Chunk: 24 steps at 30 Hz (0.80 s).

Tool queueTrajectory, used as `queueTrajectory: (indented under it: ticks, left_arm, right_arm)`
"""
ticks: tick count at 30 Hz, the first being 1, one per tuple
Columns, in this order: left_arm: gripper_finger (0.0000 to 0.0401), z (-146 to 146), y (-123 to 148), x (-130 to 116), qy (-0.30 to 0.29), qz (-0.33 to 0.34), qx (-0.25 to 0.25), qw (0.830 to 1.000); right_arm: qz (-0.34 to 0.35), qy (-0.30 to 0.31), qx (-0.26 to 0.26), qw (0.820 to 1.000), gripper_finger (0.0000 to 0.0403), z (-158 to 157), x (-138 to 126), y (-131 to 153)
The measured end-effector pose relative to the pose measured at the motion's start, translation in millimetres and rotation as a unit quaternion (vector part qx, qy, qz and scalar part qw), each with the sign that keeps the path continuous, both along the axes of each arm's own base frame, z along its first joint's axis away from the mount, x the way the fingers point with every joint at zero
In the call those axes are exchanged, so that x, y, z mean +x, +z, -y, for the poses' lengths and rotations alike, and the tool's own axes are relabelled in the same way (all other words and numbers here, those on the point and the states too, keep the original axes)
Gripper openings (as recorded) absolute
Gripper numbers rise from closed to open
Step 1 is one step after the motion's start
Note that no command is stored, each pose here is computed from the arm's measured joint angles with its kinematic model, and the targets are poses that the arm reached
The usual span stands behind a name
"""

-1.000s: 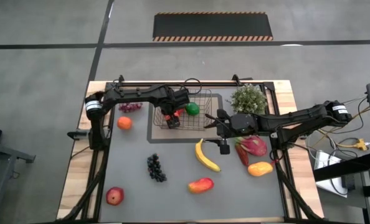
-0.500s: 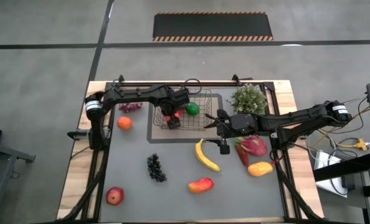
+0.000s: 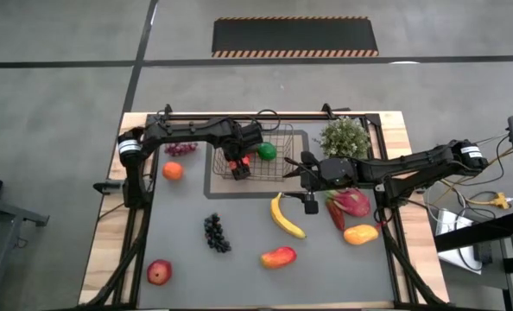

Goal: Build produce basket
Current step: Put the pumpkin into the wire basket, then put the banana into the wire basket

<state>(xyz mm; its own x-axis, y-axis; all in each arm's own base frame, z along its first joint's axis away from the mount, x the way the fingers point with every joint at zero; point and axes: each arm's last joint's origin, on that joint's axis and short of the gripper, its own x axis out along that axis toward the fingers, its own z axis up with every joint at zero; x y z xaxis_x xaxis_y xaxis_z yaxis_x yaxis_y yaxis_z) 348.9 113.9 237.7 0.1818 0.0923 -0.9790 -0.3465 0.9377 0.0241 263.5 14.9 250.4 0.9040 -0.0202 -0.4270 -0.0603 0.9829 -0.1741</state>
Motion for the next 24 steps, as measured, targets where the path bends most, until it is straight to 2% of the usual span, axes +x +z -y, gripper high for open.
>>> queueTrajectory:
  ticks: [7,11,14,16,18,19,22,24]
  left_arm:
    - [0.0344,0.1,12.3,-0.3,-0.008,0.013,0.006,1.000]
    - [0.0344,6.3,33.5,-10.5,-0.012,0.015,0.008,1.000]
    - [0.0344,24.9,58.1,-22.0,-0.032,0.064,0.023,0.997]
    - [0.0344,41.6,75.2,-27.7,-0.054,0.134,0.041,0.989]
    - [0.0344,59.0,90.5,-32.9,-0.076,0.226,0.061,0.969]
    - [0.0344,68.0,95.6,-35.7,-0.087,0.277,0.070,0.954]
    - [0.0344,94.0,102.1,-43.9,-0.117,0.432,0.088,0.890]
    - [0.0345,109.6,97.5,-52.0,-0.134,0.507,0.090,0.847]
  right_arm:
    - [0.001,0.001,-0.003,1.000,0.0247,0.0,0.0,0.3]
    - [0.002,-0.002,0.005,1.000,0.0247,-0.2,-0.1,0.4]
    - [0.003,-0.001,0.005,1.000,0.0247,-0.7,0.0,0.6]
    - [0.015,0.002,0.005,1.000,0.0247,-2.3,0.2,-0.1]
    - [0.046,0.011,0.001,0.999,0.0247,-5.3,0.7,-3.0]
    - [0.065,0.018,-0.004,0.998,0.0247,-7.0,0.1,-5.0]
    - [0.126,0.030,-0.013,0.992,0.0247,-10.9,-3.5,-10.7]
    - [0.153,0.036,-0.020,0.987,0.0247,-11.9,-7.6,-16.6]
